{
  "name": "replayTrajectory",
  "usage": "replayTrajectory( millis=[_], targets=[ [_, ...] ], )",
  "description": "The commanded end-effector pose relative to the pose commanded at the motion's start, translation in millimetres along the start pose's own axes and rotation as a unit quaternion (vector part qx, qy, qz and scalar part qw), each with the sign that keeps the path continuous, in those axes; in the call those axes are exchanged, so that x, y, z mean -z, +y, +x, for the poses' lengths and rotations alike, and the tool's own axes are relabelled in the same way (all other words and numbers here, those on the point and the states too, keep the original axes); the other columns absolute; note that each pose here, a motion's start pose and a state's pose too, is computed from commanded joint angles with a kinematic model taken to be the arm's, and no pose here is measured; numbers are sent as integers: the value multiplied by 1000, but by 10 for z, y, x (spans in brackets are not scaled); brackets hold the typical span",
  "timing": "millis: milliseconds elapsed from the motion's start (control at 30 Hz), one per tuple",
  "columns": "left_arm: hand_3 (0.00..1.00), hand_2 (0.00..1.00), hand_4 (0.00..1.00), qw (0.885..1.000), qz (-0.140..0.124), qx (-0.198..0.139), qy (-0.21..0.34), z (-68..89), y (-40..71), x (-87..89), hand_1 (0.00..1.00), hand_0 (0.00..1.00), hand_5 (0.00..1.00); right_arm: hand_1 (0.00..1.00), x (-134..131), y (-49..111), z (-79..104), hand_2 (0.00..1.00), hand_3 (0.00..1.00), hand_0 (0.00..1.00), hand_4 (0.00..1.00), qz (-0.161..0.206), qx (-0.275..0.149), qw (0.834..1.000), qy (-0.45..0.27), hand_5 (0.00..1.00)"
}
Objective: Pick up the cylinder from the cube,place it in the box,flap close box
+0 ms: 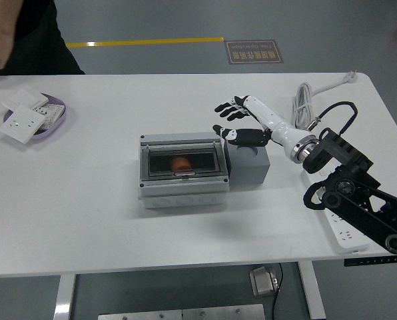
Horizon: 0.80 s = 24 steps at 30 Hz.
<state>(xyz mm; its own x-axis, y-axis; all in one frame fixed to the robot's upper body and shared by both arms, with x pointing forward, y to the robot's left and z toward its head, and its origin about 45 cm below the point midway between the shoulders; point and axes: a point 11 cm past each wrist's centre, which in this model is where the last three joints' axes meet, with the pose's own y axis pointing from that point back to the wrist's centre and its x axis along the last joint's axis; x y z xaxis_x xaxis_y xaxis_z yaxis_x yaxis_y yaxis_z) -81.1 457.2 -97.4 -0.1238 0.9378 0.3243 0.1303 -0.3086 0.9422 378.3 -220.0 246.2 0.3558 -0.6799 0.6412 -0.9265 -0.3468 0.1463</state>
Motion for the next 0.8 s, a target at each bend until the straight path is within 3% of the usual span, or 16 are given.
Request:
replayTrajectory(
  millis=[267,400,500,533,667,700,800],
  targets=[
    [601,578,717,1000,0,-1,11,5,-1,-1,615,567,236,679,-338,186,382,692,686,752,672,0,-125,992,4,406],
    [601,578,717,1000,-2,1,11,-7,0,-18,615,567,236,688,-502,227,550,686,687,771,692,2,-171,984,-46,365],
    [601,578,717,1000,-1,1,9,-14,-1,-11,615,567,236,688,-621,248,622,686,687,771,692,4,-188,978,-86,365],
    [601,578,717,1000,-1,1,9,-16,-1,-7,615,567,236,686,-667,260,647,665,689,728,748,3,-193,976,-100,247],
    [601,578,717,1000,1,3,6,-31,-4,24,615,567,236,686,-875,339,762,665,689,728,748,1,-213,964,-163,247],
    [601,579,718,1000,3,3,6,-37,-5,43,615,567,237,646,-921,368,797,627,663,668,762,4,-219,959,-179,216],
    [601,579,718,1000,6,3,6,-39,-6,82,615,567,237,646,-976,424,858,627,663,668,762,14,-231,948,-220,216]
  ],
)
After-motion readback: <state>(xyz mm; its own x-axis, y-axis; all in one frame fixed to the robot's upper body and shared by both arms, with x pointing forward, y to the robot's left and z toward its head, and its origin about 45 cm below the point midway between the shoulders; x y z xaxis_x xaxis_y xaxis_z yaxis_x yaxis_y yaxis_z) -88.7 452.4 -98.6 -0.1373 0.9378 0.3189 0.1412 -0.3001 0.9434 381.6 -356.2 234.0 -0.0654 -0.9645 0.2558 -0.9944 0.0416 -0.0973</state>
